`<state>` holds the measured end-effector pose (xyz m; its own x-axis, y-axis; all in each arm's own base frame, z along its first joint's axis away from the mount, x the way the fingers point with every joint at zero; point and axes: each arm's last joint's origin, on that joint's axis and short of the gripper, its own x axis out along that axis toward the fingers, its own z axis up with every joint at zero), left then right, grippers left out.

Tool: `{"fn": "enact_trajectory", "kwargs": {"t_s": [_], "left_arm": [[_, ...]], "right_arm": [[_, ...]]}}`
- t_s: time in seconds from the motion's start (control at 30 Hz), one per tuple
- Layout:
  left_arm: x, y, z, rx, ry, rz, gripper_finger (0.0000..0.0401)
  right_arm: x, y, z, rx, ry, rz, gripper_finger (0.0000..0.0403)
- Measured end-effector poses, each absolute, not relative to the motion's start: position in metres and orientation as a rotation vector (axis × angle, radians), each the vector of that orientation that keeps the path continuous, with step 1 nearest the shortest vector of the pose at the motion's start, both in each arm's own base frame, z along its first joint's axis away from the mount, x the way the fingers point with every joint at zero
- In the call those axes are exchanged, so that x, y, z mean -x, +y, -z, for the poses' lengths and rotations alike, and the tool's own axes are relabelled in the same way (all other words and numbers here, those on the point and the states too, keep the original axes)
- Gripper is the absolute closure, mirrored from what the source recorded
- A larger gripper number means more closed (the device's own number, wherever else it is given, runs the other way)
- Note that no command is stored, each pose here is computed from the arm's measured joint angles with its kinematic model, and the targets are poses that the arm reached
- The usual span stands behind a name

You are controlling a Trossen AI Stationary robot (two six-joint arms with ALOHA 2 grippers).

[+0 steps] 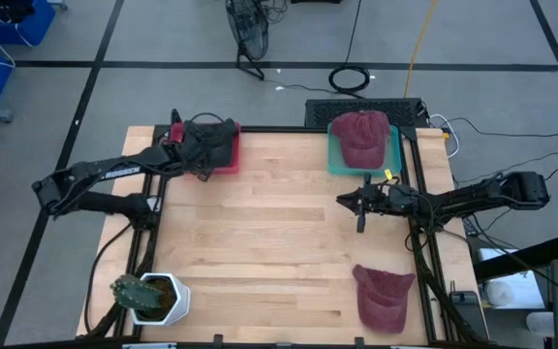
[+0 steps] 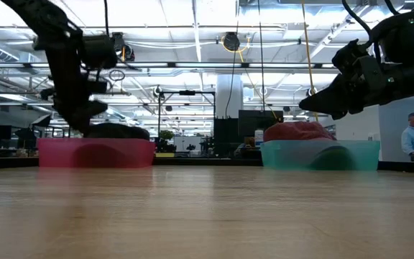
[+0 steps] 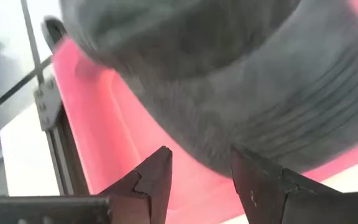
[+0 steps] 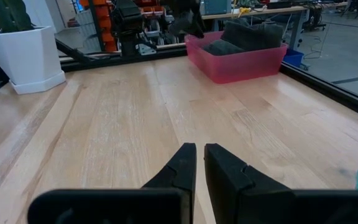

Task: Pick & Place hat
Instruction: Adjust the red bin on the table

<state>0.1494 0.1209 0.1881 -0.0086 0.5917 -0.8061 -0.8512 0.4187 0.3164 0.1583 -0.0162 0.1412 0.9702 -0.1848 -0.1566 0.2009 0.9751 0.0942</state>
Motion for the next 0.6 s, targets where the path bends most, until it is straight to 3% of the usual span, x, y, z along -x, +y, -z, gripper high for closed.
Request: {"fn": "enact_trajectory", "kwargs": {"t_s": [0.27, 0.47, 0.6], "left_arm": [[-0.152, 0.102, -0.229, 0.327, 0.823, -1.098, 0.0235], [-0.178, 0.082, -0.252, 0.332, 0.498, -0.756, 0.0235], [-0.2, 0.069, -0.254, 0.303, 0.382, -0.645, 0.0235]], "right_arm": [[-0.158, -0.016, -0.141, -0.11, 0.147, 0.195, 0.0381], [-0.158, -0.016, -0.142, -0.11, 0.14, 0.195, 0.0381], [-0.159, -0.016, -0.143, -0.119, 0.13, 0.195, 0.0381]]}}
